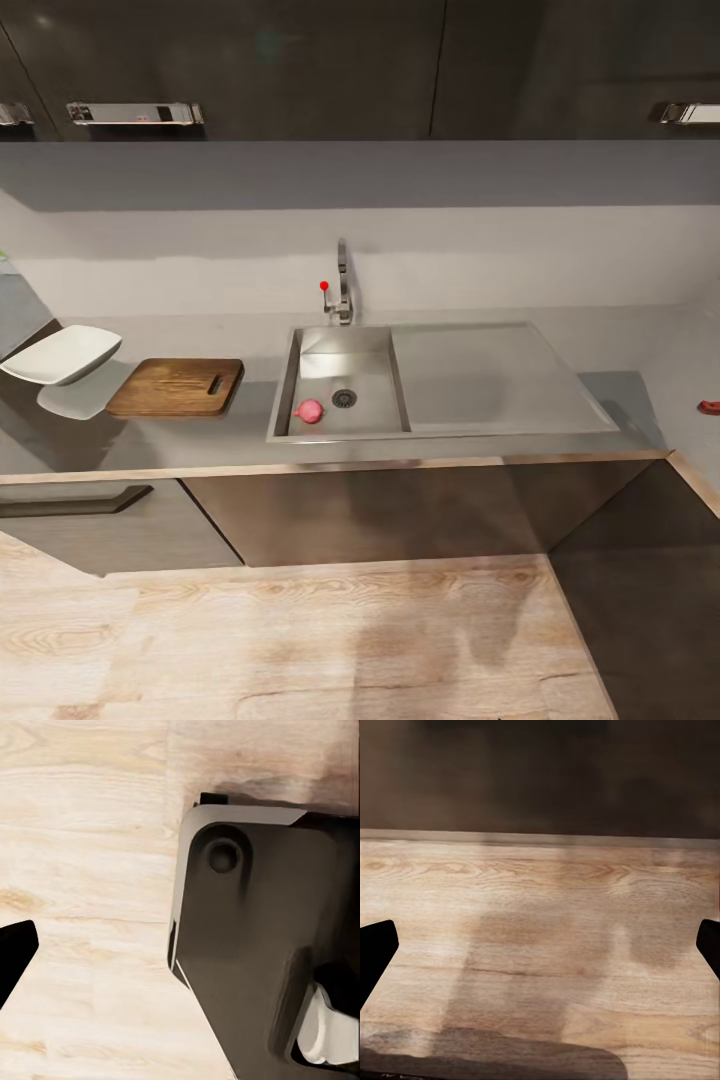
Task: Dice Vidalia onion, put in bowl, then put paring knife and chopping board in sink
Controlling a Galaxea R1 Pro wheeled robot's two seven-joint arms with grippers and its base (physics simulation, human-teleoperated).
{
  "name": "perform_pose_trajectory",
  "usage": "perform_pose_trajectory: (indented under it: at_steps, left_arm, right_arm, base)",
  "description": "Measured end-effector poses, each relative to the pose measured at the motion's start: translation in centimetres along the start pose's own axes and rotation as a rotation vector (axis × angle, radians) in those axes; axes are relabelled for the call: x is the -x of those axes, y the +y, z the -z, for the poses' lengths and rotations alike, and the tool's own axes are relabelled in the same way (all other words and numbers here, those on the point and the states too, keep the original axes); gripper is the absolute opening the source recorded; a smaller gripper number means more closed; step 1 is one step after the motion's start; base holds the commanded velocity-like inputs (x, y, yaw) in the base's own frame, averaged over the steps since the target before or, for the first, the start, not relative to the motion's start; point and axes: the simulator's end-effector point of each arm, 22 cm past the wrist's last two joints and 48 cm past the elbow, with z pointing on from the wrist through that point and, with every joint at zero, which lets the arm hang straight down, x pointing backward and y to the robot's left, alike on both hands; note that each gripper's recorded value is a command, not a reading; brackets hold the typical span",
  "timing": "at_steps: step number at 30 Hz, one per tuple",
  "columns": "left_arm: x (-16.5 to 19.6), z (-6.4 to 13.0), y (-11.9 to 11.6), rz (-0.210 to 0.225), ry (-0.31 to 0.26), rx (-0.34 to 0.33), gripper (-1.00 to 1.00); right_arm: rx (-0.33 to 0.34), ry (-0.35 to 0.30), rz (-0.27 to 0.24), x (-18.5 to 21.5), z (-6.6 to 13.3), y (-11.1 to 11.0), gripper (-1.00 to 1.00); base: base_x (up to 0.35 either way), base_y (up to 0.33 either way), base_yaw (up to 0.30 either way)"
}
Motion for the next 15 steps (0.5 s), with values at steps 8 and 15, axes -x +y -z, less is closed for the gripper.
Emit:
perform_pose_trajectory:
  at_steps: [8, 15]
  left_arm:
    - [9.2, 5.0, -1.7, -0.029, -0.095, -0.031, 1.00]
    - [14.8, 8.8, -2.8, -0.043, -0.216, -0.050, 1.00]
  right_arm:
    - [-0.001, 0.001, 0.001, 0.0, 0.0, -0.1, 1.00]
    - [0.001, 0.001, 0.000, 0.0, 0.0, 0.0, 1.00]
  base:
    - [0.000, 0.000, 0.000]
    - [0.000, 0.000, 0.000]
